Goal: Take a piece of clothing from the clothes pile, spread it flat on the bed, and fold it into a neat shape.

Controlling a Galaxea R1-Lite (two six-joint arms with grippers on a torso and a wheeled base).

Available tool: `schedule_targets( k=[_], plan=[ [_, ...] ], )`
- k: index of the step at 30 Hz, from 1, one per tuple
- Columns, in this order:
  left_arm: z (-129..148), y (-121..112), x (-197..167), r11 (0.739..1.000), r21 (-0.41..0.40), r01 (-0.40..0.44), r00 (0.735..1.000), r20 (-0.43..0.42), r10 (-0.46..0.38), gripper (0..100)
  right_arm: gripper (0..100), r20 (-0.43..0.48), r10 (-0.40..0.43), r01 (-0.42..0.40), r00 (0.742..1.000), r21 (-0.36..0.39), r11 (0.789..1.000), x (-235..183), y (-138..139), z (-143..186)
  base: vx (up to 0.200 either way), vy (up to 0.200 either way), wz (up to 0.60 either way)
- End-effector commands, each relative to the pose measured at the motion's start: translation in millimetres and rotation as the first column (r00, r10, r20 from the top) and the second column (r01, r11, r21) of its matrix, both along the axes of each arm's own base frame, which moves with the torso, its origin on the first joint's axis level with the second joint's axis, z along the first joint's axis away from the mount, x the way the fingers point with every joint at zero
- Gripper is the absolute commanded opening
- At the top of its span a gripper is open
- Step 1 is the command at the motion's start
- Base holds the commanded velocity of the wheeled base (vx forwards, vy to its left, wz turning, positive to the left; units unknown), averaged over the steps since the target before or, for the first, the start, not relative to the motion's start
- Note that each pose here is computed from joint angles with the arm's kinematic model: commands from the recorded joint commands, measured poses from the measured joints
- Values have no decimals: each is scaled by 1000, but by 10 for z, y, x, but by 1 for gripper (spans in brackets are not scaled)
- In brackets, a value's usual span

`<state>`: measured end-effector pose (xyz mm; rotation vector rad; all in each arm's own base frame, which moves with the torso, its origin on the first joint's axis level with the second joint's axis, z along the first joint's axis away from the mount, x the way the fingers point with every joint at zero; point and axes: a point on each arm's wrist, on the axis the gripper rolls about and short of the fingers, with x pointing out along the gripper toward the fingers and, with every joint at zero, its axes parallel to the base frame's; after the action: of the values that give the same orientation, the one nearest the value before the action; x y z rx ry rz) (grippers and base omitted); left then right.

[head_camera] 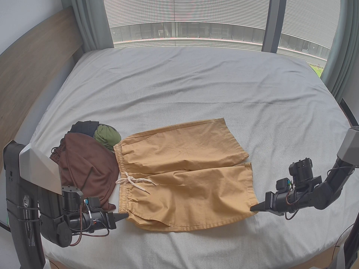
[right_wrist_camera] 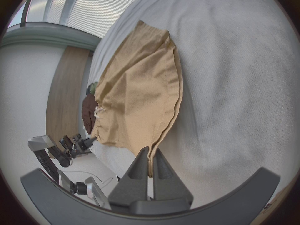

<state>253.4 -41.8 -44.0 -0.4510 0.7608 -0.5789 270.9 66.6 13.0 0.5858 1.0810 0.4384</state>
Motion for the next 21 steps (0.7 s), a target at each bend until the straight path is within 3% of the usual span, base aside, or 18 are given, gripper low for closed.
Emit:
schedule_targets(
  k=[1, 21],
  plan=[
    [177, -17, -67, 1000, -16, 16, 999, 33, -15, 0, 0, 63, 30, -28, 998, -45, 999, -82, -129, 283, 0, 0, 0],
    [186, -69, -444, 998, 1, 64, 994, -89, -64, 0, 0, -6, 81, -81, 997, -112, 990, -200, -247, 227, 0, 0, 0]
  ],
)
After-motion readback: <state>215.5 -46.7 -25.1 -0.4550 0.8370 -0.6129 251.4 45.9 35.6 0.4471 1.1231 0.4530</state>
